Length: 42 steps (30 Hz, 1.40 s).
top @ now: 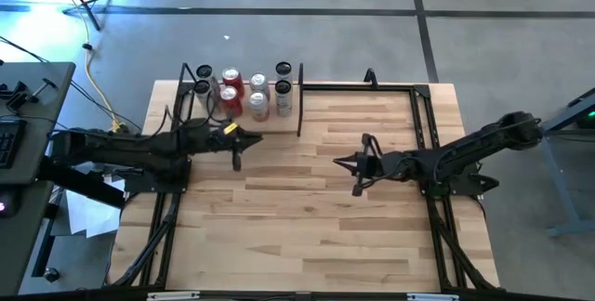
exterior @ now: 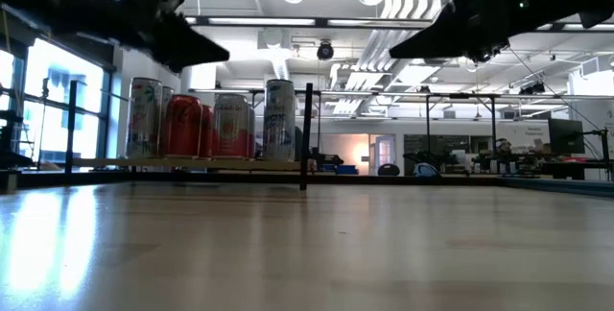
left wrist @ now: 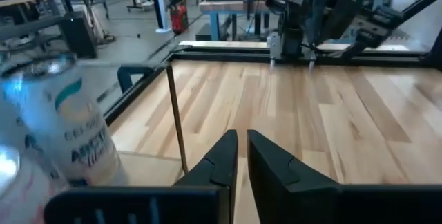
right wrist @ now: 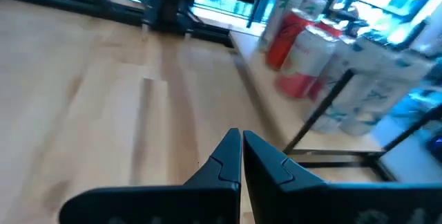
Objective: Place canned beverage on shelf
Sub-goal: Return to Home Position
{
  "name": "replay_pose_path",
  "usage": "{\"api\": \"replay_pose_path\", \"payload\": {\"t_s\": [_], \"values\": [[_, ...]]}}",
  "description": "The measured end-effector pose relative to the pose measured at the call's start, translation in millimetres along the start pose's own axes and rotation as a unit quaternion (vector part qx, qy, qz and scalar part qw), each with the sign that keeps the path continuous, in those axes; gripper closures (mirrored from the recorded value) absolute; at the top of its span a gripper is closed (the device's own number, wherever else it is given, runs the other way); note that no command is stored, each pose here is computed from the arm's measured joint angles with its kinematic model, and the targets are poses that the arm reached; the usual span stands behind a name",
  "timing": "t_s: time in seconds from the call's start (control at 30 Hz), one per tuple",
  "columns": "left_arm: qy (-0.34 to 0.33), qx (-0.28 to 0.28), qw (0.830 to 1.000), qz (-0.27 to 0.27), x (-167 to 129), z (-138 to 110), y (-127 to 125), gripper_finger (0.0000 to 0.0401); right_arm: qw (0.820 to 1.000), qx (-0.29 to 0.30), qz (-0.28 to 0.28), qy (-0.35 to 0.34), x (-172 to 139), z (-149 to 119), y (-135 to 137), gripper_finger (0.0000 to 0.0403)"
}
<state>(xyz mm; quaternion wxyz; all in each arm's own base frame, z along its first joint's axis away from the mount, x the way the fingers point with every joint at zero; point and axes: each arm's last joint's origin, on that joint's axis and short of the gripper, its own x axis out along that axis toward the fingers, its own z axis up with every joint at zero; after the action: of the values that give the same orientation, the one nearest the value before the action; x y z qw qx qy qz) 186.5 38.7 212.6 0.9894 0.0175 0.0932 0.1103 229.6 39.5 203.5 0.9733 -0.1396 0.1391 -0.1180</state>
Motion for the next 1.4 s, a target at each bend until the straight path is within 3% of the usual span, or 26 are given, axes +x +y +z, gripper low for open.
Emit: {"api": "replay_pose_path", "payload": {"t_s": [0.2, 0.57, 0.83, 1.07, 1.17, 1.27, 1.4], "values": [[-0.02, -0.009, 1.0, 0.001, -17.8, -25.3, -0.8, 0.0396, 0.995, 0.051, 0.089, -0.018, -13.0, -11.5, -11.3, 0.0403], [-0.09, -0.026, 0.995, 0.022, -46.6, -54.1, 2.6, 0.0399, 0.989, 0.08, 0.096, -0.072, -44.1, -51.1, -49.3, 0.0403], [-0.129, -0.02, 0.991, 0.025, -58.0, -47.8, 3.0, 0.04, 0.987, 0.102, 0.064, -0.109, -68.4, -81.6, -57.5, 0.0403], [-0.106, -0.04, 0.993, 0.043, -67.4, -53.5, 3.9, 0.04, 0.988, 0.116, 0.052, -0.092, -83.5, -87.0, -60.0, 0.0403], [-0.097, -0.052, 0.993, 0.048, -73.1, -56.9, 4.1, 0.0401, 0.988, 0.122, 0.018, -0.088, -91.3, -90.2, -62.4, 0.0403], [-0.086, -0.056, 0.991, 0.082, -79.6, -61.6, 5.8, 0.04, 0.985, 0.119, 0.006, -0.123, -99.2, -87.0, -65.0, 0.0403], [-0.118, -0.042, 0.988, 0.092, -85.4, -56.4, 6.5, 0.04, 0.984, 0.106, -0.015, -0.139, -102.0, -85.1, -67.5, 0.0403]]}}
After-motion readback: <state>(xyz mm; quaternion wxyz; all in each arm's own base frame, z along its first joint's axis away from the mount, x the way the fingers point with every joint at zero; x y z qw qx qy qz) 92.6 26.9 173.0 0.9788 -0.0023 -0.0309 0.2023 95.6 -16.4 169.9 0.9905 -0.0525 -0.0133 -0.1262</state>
